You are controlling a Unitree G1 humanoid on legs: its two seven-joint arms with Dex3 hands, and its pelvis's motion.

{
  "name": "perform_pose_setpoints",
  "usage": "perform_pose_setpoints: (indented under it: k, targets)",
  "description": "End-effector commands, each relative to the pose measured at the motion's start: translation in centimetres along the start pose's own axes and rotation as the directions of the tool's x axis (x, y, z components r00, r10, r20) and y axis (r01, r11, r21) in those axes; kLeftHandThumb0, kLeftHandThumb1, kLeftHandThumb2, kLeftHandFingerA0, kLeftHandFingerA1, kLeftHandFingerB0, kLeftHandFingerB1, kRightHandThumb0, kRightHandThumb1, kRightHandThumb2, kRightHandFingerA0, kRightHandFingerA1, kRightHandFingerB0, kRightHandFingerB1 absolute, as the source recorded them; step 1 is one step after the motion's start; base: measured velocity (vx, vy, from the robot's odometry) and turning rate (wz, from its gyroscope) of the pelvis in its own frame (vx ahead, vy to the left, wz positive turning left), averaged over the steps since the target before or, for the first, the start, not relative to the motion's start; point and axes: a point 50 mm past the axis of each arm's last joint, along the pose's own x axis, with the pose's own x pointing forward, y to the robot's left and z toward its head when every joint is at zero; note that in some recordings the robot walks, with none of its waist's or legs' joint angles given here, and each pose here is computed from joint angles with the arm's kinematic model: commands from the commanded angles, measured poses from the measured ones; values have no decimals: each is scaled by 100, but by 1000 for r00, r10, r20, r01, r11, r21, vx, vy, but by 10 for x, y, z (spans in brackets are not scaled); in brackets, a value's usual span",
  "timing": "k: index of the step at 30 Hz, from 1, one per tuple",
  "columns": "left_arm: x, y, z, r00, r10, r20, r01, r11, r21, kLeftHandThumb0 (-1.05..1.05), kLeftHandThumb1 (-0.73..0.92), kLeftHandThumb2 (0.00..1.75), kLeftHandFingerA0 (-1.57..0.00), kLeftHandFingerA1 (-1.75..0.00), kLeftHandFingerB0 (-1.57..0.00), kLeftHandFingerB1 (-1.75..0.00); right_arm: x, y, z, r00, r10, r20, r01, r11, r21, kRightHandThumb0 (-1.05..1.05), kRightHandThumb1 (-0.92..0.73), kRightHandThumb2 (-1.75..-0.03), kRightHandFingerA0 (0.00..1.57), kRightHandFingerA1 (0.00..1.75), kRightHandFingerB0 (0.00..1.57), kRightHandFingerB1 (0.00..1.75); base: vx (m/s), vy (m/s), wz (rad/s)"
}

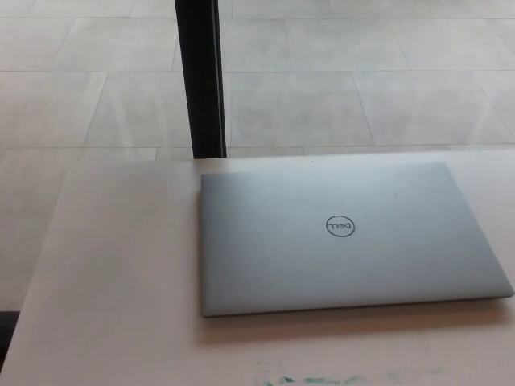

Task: The robot uses its right hand to push down on the lid of a laptop kept in the middle of the desk to close it

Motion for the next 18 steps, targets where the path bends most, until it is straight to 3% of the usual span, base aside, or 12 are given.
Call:
perform_pose_setpoints:
  k: [1, 3, 4, 5, 8, 9, 10, 11, 15, 16, 17, 18]
  targets:
    - [-1, 5, 8, 1000, 14, 24, -14, 1000, -3, -105, 83, 72, -33, -45, -26, -37, 1, -5, 5, 1000, -17, 23, 17, 1000, 18, -89, -78, -68, 0, 95, 0, 84, 0, 0, 0]
    - [-1, 5, 8, 1000, 13, 24, -13, 1000, -2, -105, 83, 72, -33, -44, -26, -37, 1, -5, 6, 999, -17, 29, 17, 1000, 7, -89, -79, -63, 0, 103, 0, 87, 0, 0, 0]
    - [-1, 4, 8, 1000, 15, 24, -15, 1000, -3, -105, 83, 74, -35, -46, -27, -38, 1, -4, 6, 999, -18, 30, 17, 1000, 6, -91, -73, -68, 0, 96, 1, 82, 0, 0, 0]
    - [0, 3, 8, 1000, 18, 24, -17, 1000, -3, -105, 83, 73, -33, -46, -26, -38, 2, -3, 7, 999, -17, 34, 16, 1000, 7, -89, -79, -63, 0, 89, 0, 87, 0, 0, 0]
    - [0, 4, 8, 1000, 11, 24, -11, 1000, -6, -105, 83, 73, -33, -46, -26, -38, 1, -3, 8, 999, -13, 35, 13, 1000, 9, -89, -79, -64, 0, 90, 0, 88, 0, 0, 0]
    - [-1, 4, 7, 1000, 8, 26, -8, 1000, -3, -105, 58, 115, -27, -52, -20, -45, 1, -3, 7, 999, -6, 37, 6, 1000, -2, -90, -80, -64, 0, 87, 0, 86, 0, 0, 0]
    - [-1, 4, 7, 1000, 8, 26, -8, 1000, -3, -105, 58, 115, -27, -52, -20, -45, 1, -3, 7, 999, -6, 37, 6, 1000, -2, -90, -80, -64, 0, 87, 0, 86, 0, 0, 0]
    - [0, 4, 7, 1000, 12, 24, -12, 1000, -3, -105, 83, 72, -33, -45, -25, -37, 1, -3, 7, 999, -6, 37, 6, 1000, -4, -94, -70, -70, 0, 84, 2, 79, 0, 0, 0]
    - [0, 4, 7, 1000, 25, 18, -25, 1000, -8, -105, 86, 71, -35, -45, -26, -36, 1, -2, 6, 999, -8, 36, 9, 1000, -16, -85, -80, -62, 0, 91, 0, 87, 0, 0, 0]
    - [0, 4, 7, 1000, 22, 18, -22, 1000, -9, -105, 85, 72, -35, -45, -26, -37, 1, -2, 6, 999, -10, 39, 11, 1000, -15, -88, -59, -103, 5, 74, 15, 72, 0, 0, 0]
    - [0, 3, 7, 1000, 19, 19, -19, 1000, -9, -105, 85, 72, -35, -45, -26, -37, 2, -1, 7, 999, -10, 42, 11, 1000, -12, -88, -59, -103, 5, 74, 15, 72, 0, 0, 0]
    - [0, 3, 7, 1000, 16, 20, -16, 1000, 0, -105, 85, 72, -35, -45, -27, -37, 1, -1, 7, 999, -9, 47, 10, 1000, -24, -87, -74, -66, 0, 95, 5, 83, 0, 0, 0]
